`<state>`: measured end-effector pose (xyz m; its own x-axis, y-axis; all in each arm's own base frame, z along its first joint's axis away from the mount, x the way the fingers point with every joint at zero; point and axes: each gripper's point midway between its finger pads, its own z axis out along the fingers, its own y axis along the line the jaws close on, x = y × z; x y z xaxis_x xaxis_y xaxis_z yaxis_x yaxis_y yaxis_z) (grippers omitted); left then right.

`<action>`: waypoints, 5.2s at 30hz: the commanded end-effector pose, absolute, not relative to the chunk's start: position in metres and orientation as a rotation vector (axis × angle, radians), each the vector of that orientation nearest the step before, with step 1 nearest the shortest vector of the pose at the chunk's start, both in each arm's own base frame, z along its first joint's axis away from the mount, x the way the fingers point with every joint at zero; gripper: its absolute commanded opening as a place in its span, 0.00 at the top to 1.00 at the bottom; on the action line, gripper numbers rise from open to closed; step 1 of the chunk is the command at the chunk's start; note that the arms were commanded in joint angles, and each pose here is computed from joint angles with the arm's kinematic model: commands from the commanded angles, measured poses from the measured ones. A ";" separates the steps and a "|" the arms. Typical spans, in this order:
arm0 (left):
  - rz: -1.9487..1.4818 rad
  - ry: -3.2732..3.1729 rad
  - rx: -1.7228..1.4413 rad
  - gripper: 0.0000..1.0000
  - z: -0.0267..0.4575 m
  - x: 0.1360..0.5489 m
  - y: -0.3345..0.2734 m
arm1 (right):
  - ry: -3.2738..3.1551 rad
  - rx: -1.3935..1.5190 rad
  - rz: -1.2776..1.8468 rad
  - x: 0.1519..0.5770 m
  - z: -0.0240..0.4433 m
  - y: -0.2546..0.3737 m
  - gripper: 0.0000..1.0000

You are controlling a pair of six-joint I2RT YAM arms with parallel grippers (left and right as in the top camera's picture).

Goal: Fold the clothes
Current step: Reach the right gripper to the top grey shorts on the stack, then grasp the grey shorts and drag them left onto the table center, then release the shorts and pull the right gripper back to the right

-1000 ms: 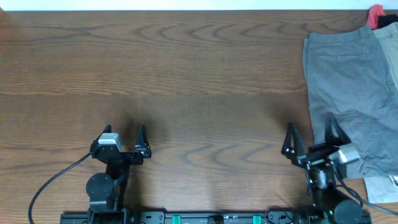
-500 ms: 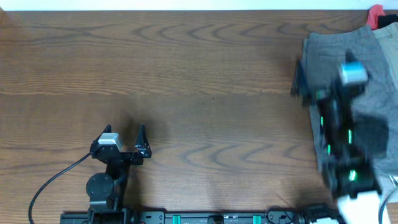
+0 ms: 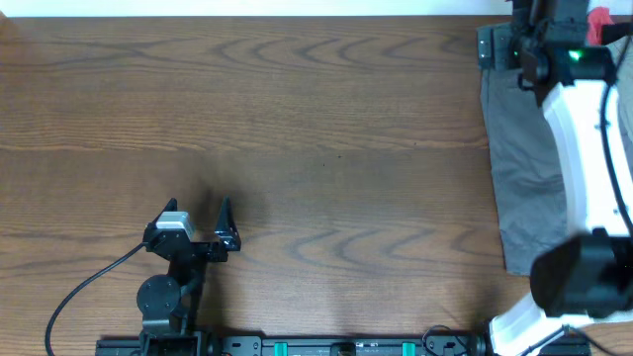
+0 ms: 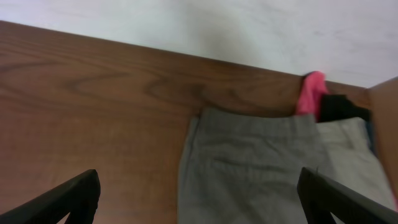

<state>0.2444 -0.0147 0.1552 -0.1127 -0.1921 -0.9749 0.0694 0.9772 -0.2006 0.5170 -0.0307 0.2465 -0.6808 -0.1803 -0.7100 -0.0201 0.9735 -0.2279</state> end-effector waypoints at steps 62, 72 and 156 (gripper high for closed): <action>-0.225 1.716 -0.081 0.02 0.140 0.244 -0.017 | 2.303 -0.006 0.147 0.565 0.212 0.016 0.99; -0.225 1.716 -0.081 0.02 0.140 0.244 -0.017 | 2.300 -0.417 0.469 0.536 0.196 0.192 0.99; -0.225 1.716 -0.081 0.02 0.140 0.244 -0.017 | 2.625 0.766 0.322 0.426 0.007 -0.005 0.73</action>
